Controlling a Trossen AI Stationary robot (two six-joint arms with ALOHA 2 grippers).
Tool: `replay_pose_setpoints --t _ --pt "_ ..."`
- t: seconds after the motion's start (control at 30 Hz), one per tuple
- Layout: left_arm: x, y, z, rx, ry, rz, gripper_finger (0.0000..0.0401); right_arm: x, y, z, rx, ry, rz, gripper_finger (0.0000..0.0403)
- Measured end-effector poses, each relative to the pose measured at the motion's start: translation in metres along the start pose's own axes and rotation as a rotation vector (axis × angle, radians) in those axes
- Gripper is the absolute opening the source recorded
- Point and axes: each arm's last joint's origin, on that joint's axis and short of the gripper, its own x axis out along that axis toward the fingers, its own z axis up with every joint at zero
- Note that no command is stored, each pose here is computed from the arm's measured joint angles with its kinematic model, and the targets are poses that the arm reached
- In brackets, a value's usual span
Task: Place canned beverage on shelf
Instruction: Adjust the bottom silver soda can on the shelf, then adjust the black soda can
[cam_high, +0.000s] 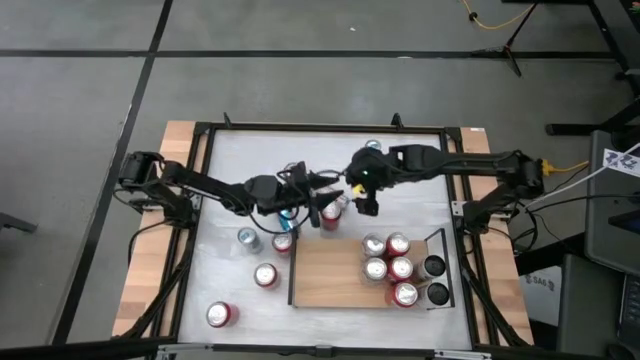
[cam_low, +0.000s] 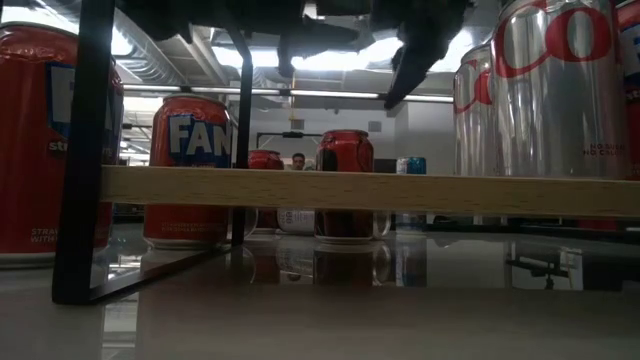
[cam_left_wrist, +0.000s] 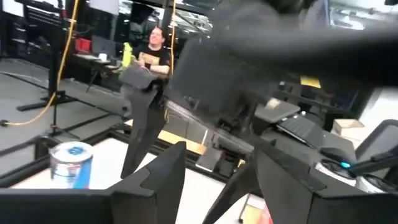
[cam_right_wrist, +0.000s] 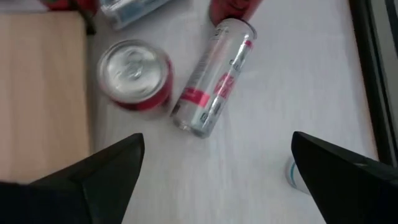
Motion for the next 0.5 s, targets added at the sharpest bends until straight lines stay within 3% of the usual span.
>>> replay_pose_setpoints --t 0.2,0.5 --pt "-0.018 0.010 0.028 0.042 0.093 0.052 0.0185 0.017 -0.016 0.006 0.058 -0.021 -0.010 0.0399" --pt "-0.076 0.018 0.076 0.092 0.232 0.096 0.0185 0.056 -0.025 0.017 0.083 -0.043 -0.026 0.0399"
